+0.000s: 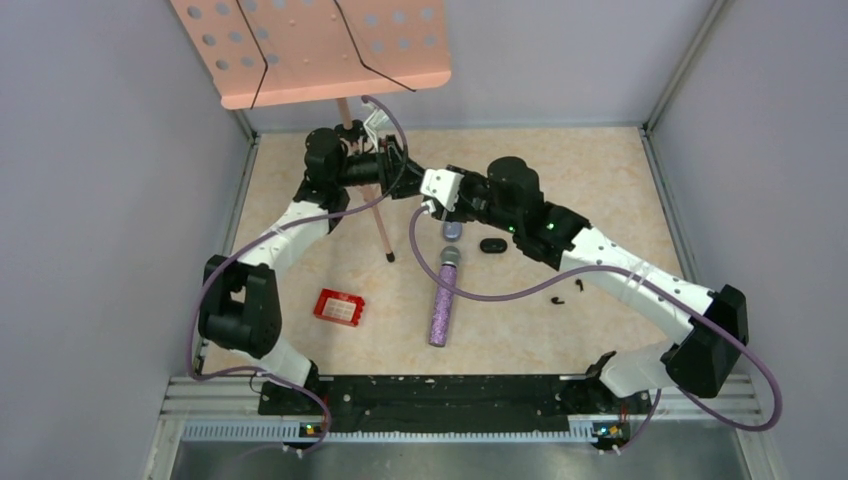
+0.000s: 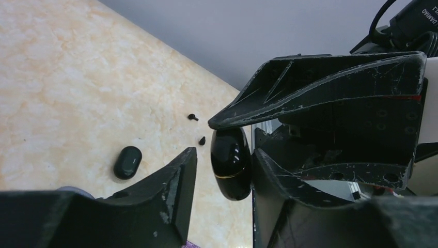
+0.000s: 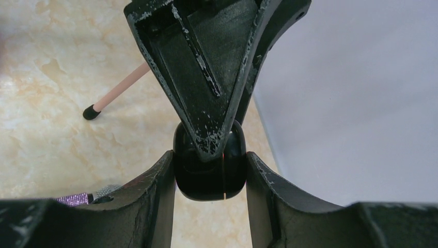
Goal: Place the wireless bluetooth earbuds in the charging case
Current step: Pick up the charging case at the center of the board.
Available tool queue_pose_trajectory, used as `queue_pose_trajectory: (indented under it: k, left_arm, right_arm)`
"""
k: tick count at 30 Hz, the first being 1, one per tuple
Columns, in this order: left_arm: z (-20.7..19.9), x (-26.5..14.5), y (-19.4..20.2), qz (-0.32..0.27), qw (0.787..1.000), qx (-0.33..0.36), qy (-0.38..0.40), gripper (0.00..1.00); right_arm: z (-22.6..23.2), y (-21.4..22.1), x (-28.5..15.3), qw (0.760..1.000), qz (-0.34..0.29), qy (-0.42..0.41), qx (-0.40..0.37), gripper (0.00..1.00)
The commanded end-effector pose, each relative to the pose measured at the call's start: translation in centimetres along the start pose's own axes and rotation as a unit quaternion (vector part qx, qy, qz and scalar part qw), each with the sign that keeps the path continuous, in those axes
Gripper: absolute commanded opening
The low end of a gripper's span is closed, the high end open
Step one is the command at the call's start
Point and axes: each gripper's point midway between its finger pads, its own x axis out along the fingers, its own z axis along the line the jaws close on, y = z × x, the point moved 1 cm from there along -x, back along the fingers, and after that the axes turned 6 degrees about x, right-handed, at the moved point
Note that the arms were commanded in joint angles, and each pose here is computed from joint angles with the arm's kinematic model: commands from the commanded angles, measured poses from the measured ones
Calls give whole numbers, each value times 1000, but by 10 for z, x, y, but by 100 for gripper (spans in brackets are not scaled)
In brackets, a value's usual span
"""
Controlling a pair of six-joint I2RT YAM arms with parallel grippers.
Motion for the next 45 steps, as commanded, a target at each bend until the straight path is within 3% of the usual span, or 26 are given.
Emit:
queue_pose_trajectory:
  k: [1,8,10,13,15,22,25,29,35,45]
  left_arm:
    - [-13,7,-14,5,999,28,41,46]
    - [-14,10,-11,17,998,18,54,37]
    - [-14,10,-10,18,998,17,57,28]
    - [-16,10,-12,16,998,25,61,9]
    - [-15,11,-12,14,998,30,60,0]
    - [-17,9,-10,10,994,86,66,0]
    - [-18,6,-3,8,986,155,67,0]
    - [-25,5,1,6,969,237,74,0]
    - [-33,10,4,5,950,304,72,0]
    - [-33,16,10,13,947,312,70,0]
  right_arm:
    - [-26,-23,1,998,-41,46,-12,27]
    - [-36,-28,4,996,-56,73,-21,28]
    - [-34,-28,5,996,-58,69,-26,30]
    - [-23,-27,5,997,-64,40,-31,40]
    - [-12,-19,4,999,-47,11,-14,53]
    - [-19,-6,-40,979,-9,-124,162,67]
    - [-33,-5,-52,959,4,-163,232,66]
    - [-23,-2,-49,927,19,-243,285,56]
    - [-9,-7,-39,900,-8,-312,304,47]
    - [2,-14,-32,906,-16,-328,268,47]
